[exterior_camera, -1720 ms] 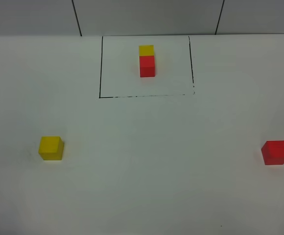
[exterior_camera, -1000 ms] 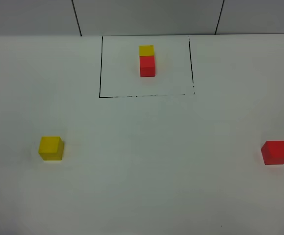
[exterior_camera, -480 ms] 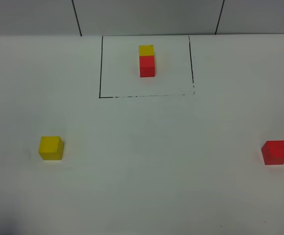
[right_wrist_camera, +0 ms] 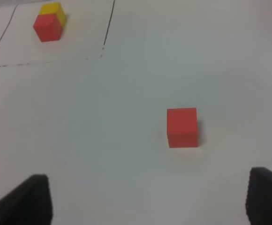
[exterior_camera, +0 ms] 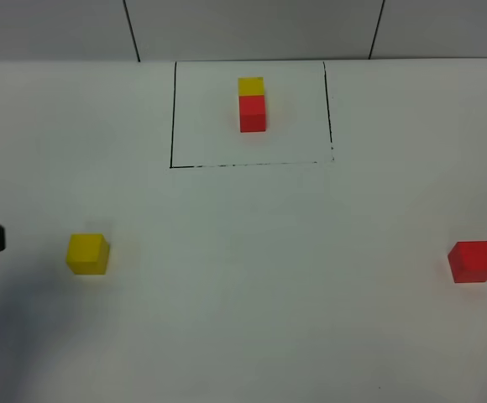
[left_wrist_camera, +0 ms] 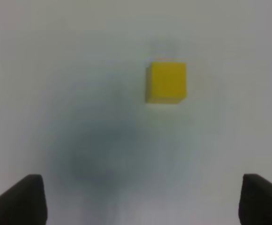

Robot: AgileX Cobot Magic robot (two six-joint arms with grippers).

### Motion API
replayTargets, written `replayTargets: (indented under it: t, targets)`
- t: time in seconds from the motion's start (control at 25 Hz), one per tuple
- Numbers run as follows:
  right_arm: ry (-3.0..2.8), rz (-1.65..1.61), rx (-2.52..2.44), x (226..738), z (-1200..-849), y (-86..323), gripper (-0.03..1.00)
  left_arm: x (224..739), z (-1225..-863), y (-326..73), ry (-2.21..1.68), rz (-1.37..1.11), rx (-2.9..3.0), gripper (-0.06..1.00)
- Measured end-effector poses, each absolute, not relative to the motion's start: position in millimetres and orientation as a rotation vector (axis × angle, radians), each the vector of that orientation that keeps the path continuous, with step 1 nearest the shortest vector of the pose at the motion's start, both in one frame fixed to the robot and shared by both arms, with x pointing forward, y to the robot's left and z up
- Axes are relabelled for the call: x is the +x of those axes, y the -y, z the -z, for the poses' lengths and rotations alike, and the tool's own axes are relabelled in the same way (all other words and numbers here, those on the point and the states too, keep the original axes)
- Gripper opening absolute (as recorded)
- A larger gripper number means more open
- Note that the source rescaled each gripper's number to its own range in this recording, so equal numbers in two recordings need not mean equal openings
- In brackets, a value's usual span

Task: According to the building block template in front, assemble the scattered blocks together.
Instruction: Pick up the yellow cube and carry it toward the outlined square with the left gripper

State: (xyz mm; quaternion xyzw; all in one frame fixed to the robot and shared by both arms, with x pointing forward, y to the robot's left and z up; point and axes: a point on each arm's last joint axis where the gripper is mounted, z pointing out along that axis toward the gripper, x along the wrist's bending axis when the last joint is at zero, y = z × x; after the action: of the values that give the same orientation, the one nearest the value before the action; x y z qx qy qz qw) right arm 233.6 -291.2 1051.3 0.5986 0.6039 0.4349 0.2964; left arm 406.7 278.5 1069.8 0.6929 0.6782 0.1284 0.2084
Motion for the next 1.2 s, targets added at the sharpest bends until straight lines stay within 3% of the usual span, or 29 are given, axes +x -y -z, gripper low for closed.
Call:
replayTargets:
  t: [0.24,0.52,1.2]
  targets:
    - [-1.606,-1.157,1.592,234,-1051,291,0.74,472,-1026,-271,-2.020,-0.150,2.064,0.78]
    - [-1.606,-1.157,1.592,234,-1051,291,0.74,506,-981,-252,-2.044,-0.014,2.202,0.78]
    - [-1.606,-1.157,1.592,234,-1051,291,0.74,523,-952,-238,-2.071,-0.045,2.192,0.78]
